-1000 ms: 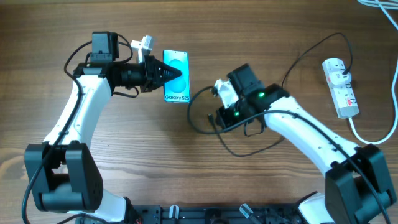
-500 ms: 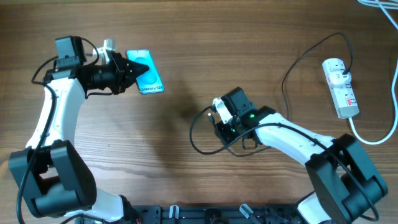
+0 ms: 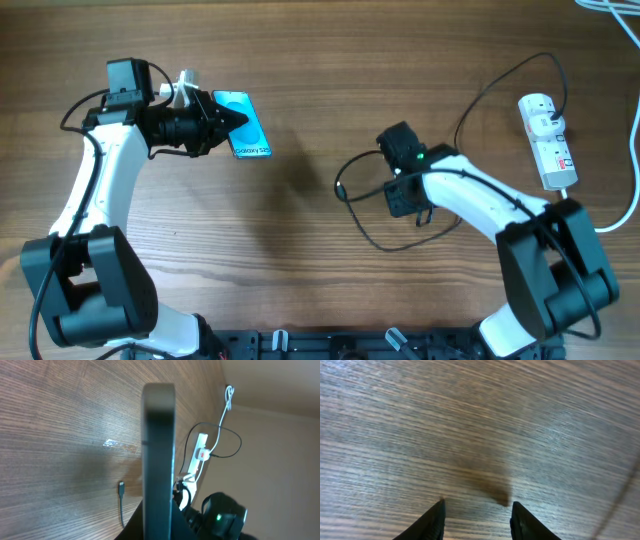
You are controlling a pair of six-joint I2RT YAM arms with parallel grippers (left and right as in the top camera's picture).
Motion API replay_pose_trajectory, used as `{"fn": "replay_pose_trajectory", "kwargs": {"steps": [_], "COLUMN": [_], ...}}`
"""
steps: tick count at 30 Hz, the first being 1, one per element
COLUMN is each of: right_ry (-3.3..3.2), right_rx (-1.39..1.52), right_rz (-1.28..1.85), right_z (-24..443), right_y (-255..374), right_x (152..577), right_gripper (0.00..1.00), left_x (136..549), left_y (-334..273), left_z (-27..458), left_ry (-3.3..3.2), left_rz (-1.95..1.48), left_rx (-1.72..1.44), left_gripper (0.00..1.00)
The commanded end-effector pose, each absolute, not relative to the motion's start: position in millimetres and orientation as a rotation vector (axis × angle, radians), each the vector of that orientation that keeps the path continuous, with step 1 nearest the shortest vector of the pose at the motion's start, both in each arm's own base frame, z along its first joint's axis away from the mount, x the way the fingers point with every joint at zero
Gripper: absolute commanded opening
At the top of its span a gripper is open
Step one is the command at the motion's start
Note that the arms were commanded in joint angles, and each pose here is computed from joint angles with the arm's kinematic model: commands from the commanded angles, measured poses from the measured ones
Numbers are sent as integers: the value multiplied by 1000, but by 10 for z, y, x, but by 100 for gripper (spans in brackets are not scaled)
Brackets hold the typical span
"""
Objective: Plug charger to phone and switch on socket
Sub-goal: 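Move the right gripper down over the black cable's USB-C plug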
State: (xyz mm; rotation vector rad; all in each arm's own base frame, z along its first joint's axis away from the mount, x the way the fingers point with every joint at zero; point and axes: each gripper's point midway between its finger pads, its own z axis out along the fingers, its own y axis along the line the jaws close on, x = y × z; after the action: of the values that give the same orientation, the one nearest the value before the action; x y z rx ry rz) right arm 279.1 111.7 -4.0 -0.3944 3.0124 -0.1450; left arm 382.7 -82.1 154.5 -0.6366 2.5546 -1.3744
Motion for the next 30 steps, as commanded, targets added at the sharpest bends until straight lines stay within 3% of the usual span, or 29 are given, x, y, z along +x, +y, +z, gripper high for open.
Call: {"fn": "replay_pose_trajectory", "kwargs": {"steps": [1,6,10,15,17,21,23,26,30], "right_ry": [3019,2932,2899,3033,3072,2983,3052,3185,3100], "right_rx": [-649,-800,-723,-728,-599,-385,-338,-536,-639], "right_rz": [346,444,278,179,-207,-745,-657,-43,311], "right_z": [-23,81,9,-414,-558,-361,-411,-561,-440], "right_y": [1747,2141,2144,1954,1485,751,745,1349,1812], "right_x": [2739,2700,2847,2590,2597,2723,2681,2536,2691], "right_gripper": [44,45,48,47,47,46,46,47,51], "left_x": [3819,3836,3848,3848,3848,3847,3845,3840,3836], "left_y": [-856,-854,-852,-852,-852,-852,-852,-853,-853], "left_z": [1628,1635,1640,1641,1641,1641,1639,1637,1635], "left_ry": [2529,2521,2516,2517,2518,2519,2520,2522,2524], "left_rz": [-1369,-1366,-1363,-1369,-1374,-1374,-1374,-1375,-1375], "left_rx": [-505,-494,-488,-507,-527,-527,-529,-531,-533], "left_gripper": [4,4,4,4,4,4,4,4,4]}}
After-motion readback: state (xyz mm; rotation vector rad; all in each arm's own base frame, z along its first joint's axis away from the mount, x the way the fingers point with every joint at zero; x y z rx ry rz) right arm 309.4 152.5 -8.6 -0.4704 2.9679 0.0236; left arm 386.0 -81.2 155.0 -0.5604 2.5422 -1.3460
